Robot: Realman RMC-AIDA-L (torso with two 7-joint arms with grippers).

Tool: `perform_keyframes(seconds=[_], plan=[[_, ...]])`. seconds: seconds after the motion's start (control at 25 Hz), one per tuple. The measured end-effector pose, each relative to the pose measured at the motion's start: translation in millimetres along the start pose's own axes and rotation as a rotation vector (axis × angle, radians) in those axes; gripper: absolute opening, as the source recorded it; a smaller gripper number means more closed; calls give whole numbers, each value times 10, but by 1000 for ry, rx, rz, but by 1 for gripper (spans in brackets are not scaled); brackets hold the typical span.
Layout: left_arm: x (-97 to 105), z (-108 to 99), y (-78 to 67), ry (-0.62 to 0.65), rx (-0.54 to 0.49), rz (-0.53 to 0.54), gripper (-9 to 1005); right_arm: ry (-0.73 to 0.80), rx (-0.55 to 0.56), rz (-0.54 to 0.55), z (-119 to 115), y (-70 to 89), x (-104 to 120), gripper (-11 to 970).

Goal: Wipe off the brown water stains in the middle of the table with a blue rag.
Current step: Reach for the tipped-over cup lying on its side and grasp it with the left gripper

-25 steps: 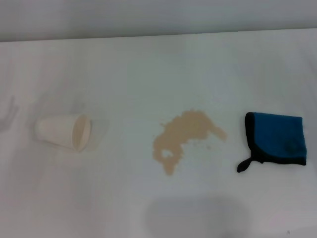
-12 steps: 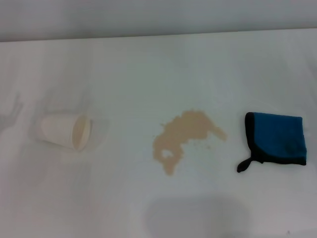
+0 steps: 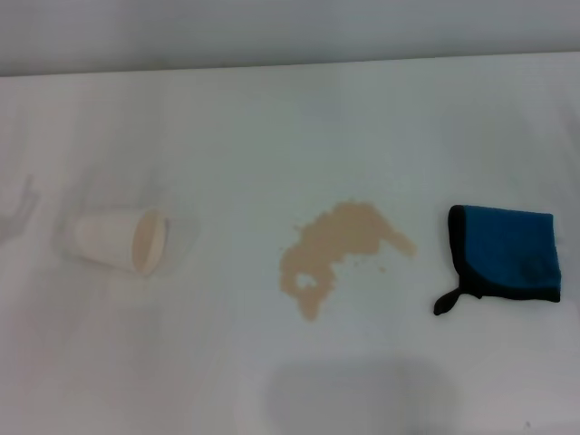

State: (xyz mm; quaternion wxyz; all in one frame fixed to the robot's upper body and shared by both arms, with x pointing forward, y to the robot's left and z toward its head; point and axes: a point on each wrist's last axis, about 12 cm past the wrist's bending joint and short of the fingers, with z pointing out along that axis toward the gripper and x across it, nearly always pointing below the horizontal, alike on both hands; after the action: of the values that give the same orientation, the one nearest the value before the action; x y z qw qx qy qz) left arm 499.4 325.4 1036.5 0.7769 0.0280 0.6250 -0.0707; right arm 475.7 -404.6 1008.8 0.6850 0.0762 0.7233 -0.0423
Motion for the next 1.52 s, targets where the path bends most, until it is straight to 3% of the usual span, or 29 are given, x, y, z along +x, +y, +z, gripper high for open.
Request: perform_keyframes(seconds=[0.24,0.52,0.84,0.92,1.0,1.12,1.36,1.52], plan=[[-57,-46,141,54,117,-183,876,-3,-1,-1,4,2,-5,777],[-264,-23,338,168,358,-159,875,-5,-1,-12,17,-3,-16,777],[-506,148,591,431,532,-158,875,-1,-1,-13,28,2,-14,778],[-611,288,656,560,587,-115,875,10,2,-13,39,4,-4,778],[-658,356,670,602,602,-86,875,22,7,-16,50,-4,4,778],[-769,503,643,676,635,11,876,27,11,-20,57,-17,2,778],[-966,817,410,789,729,224,875,18,26,-17,62,-46,-15,778],[-1044,1058,257,916,804,293,876,15,41,-9,71,-61,-22,778]])
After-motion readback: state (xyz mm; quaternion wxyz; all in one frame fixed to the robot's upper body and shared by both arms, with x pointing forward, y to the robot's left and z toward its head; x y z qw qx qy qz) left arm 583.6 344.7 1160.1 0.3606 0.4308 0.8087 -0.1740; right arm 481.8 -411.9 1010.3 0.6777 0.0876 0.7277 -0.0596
